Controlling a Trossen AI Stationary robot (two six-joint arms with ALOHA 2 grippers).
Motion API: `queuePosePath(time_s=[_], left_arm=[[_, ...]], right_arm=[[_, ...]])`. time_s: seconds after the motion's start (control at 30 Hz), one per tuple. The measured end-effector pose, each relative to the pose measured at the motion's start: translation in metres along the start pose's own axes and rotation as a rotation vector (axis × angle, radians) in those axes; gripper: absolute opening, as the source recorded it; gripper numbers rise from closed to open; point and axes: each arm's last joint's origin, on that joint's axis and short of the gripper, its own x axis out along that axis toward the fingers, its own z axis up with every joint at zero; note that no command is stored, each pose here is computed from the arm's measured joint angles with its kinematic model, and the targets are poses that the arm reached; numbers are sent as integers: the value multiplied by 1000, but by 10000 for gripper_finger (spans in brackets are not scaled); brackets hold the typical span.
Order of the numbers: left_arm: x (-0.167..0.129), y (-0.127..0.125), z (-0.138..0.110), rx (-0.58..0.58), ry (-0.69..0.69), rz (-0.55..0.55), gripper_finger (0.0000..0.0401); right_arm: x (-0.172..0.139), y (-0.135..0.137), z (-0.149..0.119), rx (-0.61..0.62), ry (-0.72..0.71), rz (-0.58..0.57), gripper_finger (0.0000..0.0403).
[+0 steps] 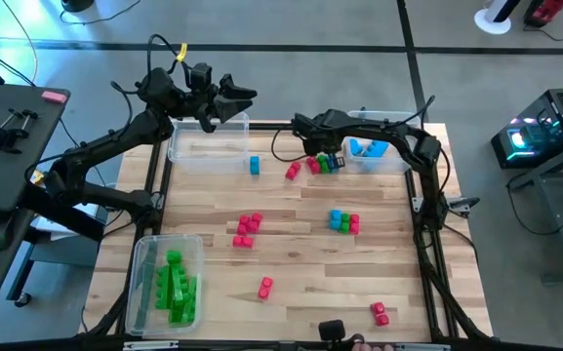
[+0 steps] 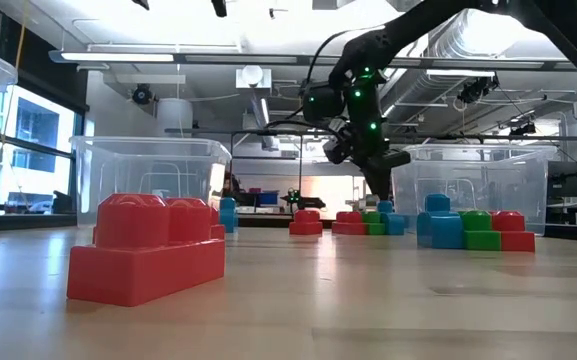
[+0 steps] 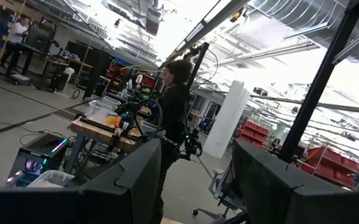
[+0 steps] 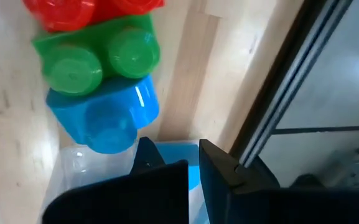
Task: Sort blocks
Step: Put the blue game piece into the top right transparent bin
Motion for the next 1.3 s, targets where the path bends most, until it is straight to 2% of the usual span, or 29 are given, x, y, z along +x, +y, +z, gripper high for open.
queuePosePath(time_s=[0.13, 0.33, 0.53, 0.73, 0.87, 1.17, 1.3], left_arm=[[0, 0, -1, 8, 6, 3, 184], [0, 1, -2, 0, 17, 9, 184], [0, 2, -3, -6, 24, 13, 184], [0, 3, -4, -17, 35, 20, 184], [0, 4, -6, -29, 49, 29, 184], [0, 4, -6, -34, 54, 32, 184], [0, 4, -6, -34, 58, 27, 184]], right_arm=[[-1, 5, 1, -6, -26, 62, 0], [-9, 18, 11, -52, -56, 79, 0], [-21, 42, 25, -124, -126, 173, 0], [-36, 72, 34, -213, -128, 259, 0], [-44, 81, 36, -249, -105, 209, 0], [-76, 53, -4, -196, -241, 237, 0], [-90, 43, -32, -101, -331, 259, 0]])
